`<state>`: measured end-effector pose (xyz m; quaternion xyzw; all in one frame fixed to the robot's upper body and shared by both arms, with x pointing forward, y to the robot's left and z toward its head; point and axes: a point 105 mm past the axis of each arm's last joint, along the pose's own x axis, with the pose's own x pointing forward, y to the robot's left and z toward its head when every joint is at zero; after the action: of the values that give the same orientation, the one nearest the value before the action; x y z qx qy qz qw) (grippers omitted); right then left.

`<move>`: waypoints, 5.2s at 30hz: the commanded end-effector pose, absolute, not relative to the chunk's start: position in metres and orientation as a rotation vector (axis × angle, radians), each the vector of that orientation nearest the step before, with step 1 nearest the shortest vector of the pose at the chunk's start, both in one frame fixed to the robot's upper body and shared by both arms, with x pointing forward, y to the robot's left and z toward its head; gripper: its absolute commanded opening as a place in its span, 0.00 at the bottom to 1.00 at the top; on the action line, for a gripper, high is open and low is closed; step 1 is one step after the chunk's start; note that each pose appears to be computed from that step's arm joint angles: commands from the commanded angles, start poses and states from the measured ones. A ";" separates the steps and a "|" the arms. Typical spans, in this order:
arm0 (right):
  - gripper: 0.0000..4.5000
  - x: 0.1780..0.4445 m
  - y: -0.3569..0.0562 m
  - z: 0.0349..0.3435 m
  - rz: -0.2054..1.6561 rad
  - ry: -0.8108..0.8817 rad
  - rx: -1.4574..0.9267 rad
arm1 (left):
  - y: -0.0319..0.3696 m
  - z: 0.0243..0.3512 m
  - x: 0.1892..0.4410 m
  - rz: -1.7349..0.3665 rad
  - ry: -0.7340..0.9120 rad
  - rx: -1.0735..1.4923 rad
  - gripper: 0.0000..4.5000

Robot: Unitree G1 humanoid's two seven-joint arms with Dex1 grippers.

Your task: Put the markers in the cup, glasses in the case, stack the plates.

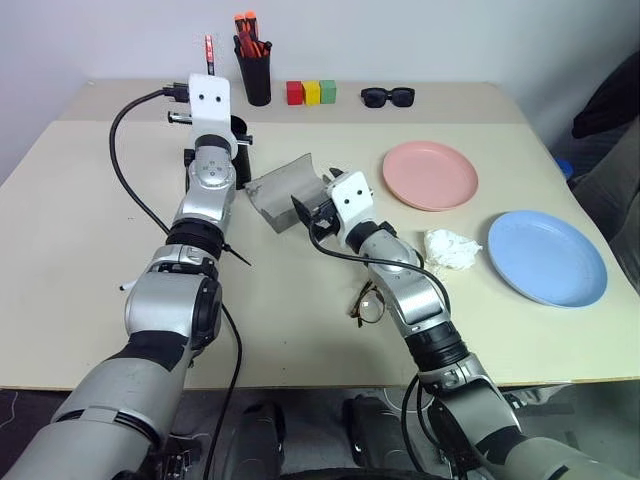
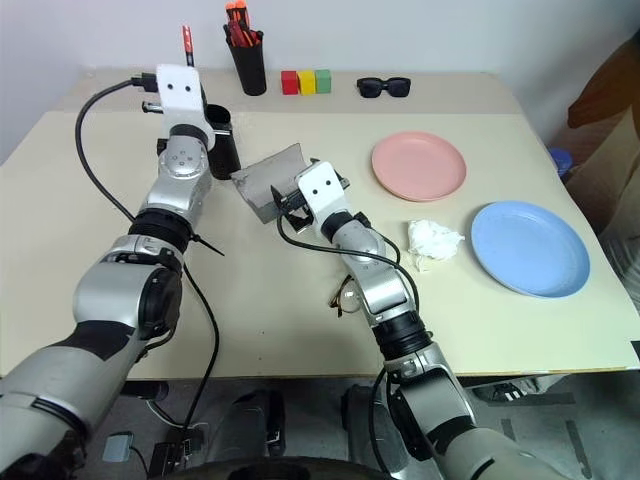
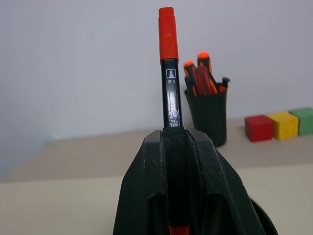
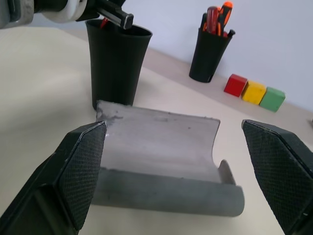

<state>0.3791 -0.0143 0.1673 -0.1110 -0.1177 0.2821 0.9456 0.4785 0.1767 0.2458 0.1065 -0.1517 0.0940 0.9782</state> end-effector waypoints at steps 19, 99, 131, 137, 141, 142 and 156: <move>1.00 0.366 -0.003 0.195 0.647 -0.343 -0.213 | 0.230 0.289 0.460 0.329 -0.450 0.038 0.77; 1.00 0.372 -0.001 0.190 0.526 -0.422 -0.253 | 0.161 0.273 0.480 0.109 -0.393 0.121 0.01; 1.00 0.333 -0.097 0.186 0.772 -0.243 -0.488 | 0.095 0.189 0.417 -0.721 0.076 0.304 0.99; 1.00 0.315 -0.130 0.169 0.738 -0.126 -0.522 | 0.081 0.144 0.423 -0.776 0.277 0.318 0.99; 1.00 0.304 -0.148 0.161 0.699 -0.076 -0.522 | 0.078 0.134 0.427 -0.789 0.323 0.312 0.99; 1.00 0.302 -0.151 0.160 0.690 -0.069 -0.524 | 0.077 0.133 0.427 -0.800 0.331 0.303 0.99; 1.00 0.289 -0.165 0.153 0.617 -0.025 -0.526 | 0.072 0.130 0.411 -0.960 0.267 0.383 0.01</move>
<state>0.2924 -0.1658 0.1381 -0.2434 0.0123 0.3049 0.9207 0.4147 0.0756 0.1158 0.1617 0.1650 -0.4344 0.8706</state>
